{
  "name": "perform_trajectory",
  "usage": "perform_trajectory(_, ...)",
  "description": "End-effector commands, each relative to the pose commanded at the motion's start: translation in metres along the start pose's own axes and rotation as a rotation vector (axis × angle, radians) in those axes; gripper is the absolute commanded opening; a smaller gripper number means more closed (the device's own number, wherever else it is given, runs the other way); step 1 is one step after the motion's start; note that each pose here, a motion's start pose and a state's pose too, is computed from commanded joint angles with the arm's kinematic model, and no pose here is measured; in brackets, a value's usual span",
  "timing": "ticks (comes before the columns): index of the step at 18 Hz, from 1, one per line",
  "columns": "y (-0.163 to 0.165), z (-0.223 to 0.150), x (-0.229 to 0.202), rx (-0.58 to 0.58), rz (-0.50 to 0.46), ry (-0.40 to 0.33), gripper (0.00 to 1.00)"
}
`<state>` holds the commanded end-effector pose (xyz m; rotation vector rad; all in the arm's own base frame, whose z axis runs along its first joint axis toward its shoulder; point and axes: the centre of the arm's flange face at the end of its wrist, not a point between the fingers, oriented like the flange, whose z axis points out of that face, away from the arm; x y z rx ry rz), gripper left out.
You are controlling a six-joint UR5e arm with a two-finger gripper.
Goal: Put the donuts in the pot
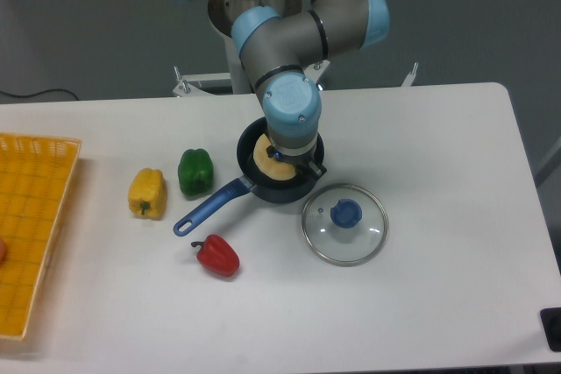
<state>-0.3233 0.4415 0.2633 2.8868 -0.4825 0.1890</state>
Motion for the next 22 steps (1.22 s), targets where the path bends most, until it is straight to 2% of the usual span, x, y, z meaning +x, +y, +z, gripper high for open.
perform_trajectory(1,0.000,0.000,0.000,0.000,0.000,0.000,0.49)
perform_trajectory(3,0.000,-0.001,0.000,0.002,0.000,-0.001,0.59)
perform_trajectory(5,0.000,-0.001,0.000,0.001,0.000,-0.003,0.63)
perform_trajectory(10,0.003,-0.014,-0.005,0.012,-0.007,-0.021,0.64)
perform_trajectory(12,0.004,-0.031,-0.012,0.034,-0.026,-0.047,0.74)
perform_trajectory(14,0.007,-0.050,-0.020,0.064,-0.042,-0.080,0.94)
perform_trajectory(15,0.008,-0.061,-0.020,0.077,-0.043,-0.108,1.00)
perform_trajectory(19,0.005,-0.097,-0.034,0.159,-0.127,-0.248,1.00)
perform_trajectory(22,0.002,-0.100,-0.036,0.189,-0.149,-0.259,1.00)
